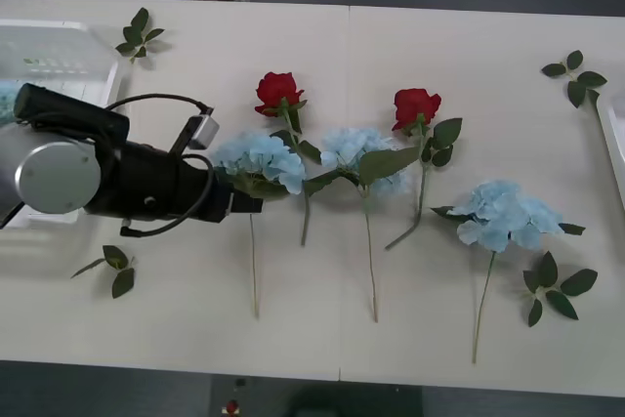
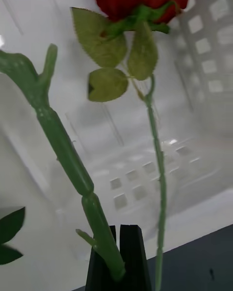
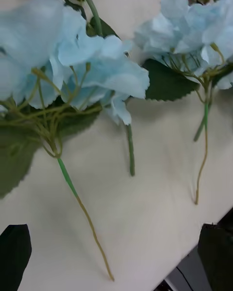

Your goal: Put the red flowers into the right box and the blue flowers into the left box

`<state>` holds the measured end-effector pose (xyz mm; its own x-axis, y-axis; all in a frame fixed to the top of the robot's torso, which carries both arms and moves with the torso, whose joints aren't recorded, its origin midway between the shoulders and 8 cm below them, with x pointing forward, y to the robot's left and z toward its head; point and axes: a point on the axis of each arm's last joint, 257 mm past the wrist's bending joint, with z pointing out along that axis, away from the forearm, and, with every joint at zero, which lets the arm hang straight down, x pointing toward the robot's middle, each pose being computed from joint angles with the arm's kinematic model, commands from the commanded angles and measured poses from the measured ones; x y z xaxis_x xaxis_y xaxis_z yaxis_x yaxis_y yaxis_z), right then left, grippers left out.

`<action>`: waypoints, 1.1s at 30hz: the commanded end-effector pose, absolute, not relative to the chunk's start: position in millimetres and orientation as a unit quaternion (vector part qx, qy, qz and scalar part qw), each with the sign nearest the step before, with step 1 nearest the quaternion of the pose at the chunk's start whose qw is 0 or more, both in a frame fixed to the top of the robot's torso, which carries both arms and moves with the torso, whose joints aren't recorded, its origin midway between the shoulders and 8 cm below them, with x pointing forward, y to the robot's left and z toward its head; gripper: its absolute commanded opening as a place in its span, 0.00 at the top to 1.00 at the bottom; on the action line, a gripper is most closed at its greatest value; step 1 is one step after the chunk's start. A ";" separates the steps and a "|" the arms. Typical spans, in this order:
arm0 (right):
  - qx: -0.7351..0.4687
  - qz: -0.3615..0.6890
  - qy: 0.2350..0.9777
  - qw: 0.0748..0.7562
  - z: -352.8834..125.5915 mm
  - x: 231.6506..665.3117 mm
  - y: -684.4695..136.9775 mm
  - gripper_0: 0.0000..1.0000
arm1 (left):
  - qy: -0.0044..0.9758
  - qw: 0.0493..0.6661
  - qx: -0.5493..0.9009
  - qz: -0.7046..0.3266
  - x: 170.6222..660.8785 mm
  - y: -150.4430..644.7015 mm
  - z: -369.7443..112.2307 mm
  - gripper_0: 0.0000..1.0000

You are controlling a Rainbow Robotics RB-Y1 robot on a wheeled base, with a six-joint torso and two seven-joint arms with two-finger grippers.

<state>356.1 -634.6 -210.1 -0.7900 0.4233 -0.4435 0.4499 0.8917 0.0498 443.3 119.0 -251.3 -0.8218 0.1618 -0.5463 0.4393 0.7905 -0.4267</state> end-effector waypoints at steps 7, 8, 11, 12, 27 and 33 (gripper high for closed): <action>0.232 -0.100 0.925 0.285 -231.1 405.6 -681.1 1.00 | 0.931 0.238 0.150 -0.231 503.4 104.6 -270.7 0.00; 0.232 -0.103 0.924 0.286 -234.0 406.7 -683.5 0.97 | 0.933 0.234 0.150 -0.229 505.3 102.8 -273.5 0.00; 0.227 -0.124 0.919 0.299 -243.4 410.7 -696.3 0.27 | 0.940 0.220 0.150 -0.214 516.0 93.9 -284.6 0.00; 0.225 -0.128 0.918 0.301 -245.5 411.3 -697.5 0.10 | 0.941 0.217 0.150 -0.211 517.5 91.2 -287.3 0.00; 0.191 0.039 0.931 0.310 -196.4 432.4 -581.4 0.00 | 0.949 0.208 0.175 -0.162 535.2 68.3 -304.3 1.00; 0.161 0.127 0.934 0.294 -192.4 427.2 -491.8 0.00 | 0.950 0.208 0.179 -0.150 536.2 76.2 -308.7 1.00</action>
